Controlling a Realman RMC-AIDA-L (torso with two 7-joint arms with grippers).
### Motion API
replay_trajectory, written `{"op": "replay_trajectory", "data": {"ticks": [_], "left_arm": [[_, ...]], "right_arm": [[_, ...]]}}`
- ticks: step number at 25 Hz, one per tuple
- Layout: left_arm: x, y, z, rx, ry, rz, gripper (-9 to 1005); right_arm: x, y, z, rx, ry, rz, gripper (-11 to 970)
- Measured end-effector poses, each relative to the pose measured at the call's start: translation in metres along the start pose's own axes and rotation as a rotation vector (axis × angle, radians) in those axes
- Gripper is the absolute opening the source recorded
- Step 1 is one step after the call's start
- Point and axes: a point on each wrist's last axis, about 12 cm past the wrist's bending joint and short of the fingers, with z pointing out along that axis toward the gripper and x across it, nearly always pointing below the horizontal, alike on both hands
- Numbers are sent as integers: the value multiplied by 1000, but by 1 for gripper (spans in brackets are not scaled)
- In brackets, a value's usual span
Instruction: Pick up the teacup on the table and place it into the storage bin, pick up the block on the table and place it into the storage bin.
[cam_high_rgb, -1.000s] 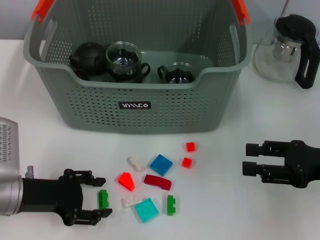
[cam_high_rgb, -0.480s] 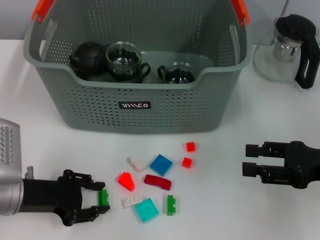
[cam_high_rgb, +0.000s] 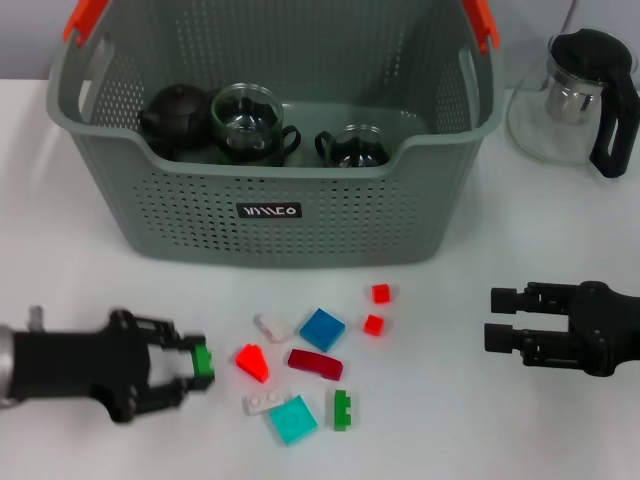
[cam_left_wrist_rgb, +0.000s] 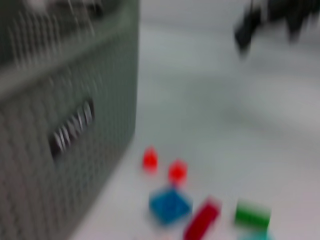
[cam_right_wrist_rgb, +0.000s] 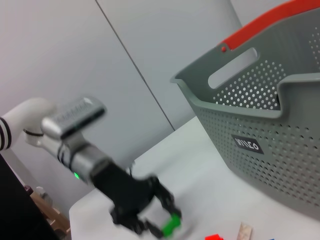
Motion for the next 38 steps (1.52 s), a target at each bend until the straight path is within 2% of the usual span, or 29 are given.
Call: {"op": "replay_trajectory", "data": {"ticks": [5,7,11,16,19,20,21,24,28,31,32,33,34,38], "left_arm": [[-24,13,-32,51,-214,-119,400],[-35,18,-41,109,-332,-169,400],[-58,30,-42,179,-524,-267,400],[-96,51,-30,197,-620,-318,401],[-123,70,-20,190,-575,-350,401],[-123,70,-20,190,-575,-350,401],[-146,88,-15,146,-509,-370,401],[-167,104,-12,85,-435,-382,401],[-204,128,-1,-51,-223,-360,401],[-219,138,12,-183,-33,-315,400],[-219,138,12,-183,-33,-315,400],[-223,143,21,-269,69,-285,400],[-226,143,28,-311,120,-267,400],[-230,143,51,-412,226,-218,412]], "right_arm": [[-2,-1,1,-3,0,-6,701],[-3,-1,1,-4,0,-7,701],[-3,-1,2,-3,0,-8,701],[-4,-1,2,-7,-1,-10,701],[-4,0,2,-8,-2,-10,701],[-4,0,2,-8,-2,-10,701],[-4,0,2,-8,-2,-11,701],[-4,0,2,-7,-4,-14,701],[-4,0,2,-8,-4,-15,700],[-4,0,2,-8,-6,-17,700],[-5,0,2,-7,-6,-17,700],[-5,-1,2,-7,-7,-17,700],[-5,-1,2,-6,-7,-17,700],[-4,-1,3,-5,-8,-15,700]]}}
